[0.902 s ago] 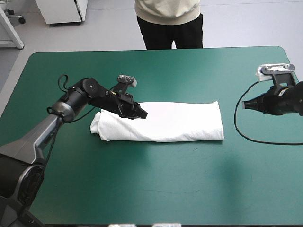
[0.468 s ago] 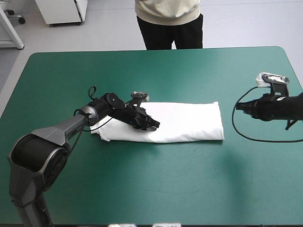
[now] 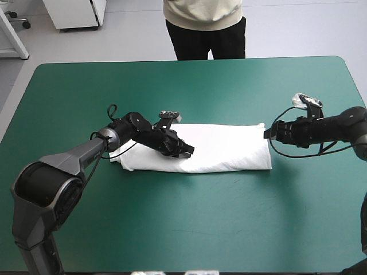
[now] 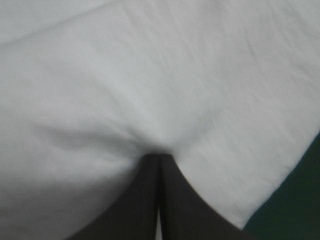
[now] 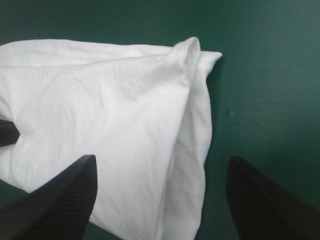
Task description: Fold the cloth
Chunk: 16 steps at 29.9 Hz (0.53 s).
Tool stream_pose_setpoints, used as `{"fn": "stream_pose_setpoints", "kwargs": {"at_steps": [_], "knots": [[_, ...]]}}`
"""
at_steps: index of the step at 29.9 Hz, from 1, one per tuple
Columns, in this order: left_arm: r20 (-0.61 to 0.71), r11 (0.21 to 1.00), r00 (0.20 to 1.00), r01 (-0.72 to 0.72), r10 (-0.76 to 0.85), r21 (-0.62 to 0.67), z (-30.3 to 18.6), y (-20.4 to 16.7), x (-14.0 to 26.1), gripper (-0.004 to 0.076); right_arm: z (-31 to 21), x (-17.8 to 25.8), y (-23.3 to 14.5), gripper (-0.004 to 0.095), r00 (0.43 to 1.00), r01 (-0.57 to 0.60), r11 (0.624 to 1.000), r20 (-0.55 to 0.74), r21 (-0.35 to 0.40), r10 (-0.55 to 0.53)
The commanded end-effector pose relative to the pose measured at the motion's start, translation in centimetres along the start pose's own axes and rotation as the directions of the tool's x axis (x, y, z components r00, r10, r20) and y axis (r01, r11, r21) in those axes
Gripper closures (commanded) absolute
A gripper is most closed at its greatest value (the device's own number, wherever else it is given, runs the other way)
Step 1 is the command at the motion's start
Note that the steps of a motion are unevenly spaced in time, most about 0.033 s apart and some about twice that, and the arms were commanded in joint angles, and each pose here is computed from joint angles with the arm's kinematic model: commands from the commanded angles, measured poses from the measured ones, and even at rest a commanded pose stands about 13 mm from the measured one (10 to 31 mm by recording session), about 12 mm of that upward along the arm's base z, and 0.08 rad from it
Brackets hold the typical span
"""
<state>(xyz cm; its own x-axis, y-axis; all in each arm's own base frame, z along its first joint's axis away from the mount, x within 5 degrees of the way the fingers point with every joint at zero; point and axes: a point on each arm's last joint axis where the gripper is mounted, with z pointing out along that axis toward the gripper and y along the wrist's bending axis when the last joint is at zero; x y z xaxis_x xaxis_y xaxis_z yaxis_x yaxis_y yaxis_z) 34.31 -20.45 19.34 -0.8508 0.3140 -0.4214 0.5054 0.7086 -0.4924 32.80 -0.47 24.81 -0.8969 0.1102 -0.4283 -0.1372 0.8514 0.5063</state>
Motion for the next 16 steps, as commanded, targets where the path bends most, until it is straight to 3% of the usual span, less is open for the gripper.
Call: {"fn": "stream_pose_setpoints", "kwargs": {"at_steps": [1,13,16], "knots": [[0.024,1.000,1.000,-0.008,0.008,0.028,-0.9,-1.2,-0.5,0.0733,0.9,-0.7,1.1,0.0252,0.999,0.029,0.999,0.015,-0.039,-0.028],[0.010,1.000,1.000,-0.014,0.013,0.029,-0.9,-1.2,-0.4,0.0733,6.2,0.1,-0.9,0.0298,0.994,0.027,0.997,-0.105,0.075,-0.019],[0.010,1.000,1.000,-0.014,0.013,0.029,-0.9,-1.2,-0.4,0.0733,6.6,0.7,-1.0,0.0448,0.986,0.027,0.998,-0.165,0.050,-0.018]]}}
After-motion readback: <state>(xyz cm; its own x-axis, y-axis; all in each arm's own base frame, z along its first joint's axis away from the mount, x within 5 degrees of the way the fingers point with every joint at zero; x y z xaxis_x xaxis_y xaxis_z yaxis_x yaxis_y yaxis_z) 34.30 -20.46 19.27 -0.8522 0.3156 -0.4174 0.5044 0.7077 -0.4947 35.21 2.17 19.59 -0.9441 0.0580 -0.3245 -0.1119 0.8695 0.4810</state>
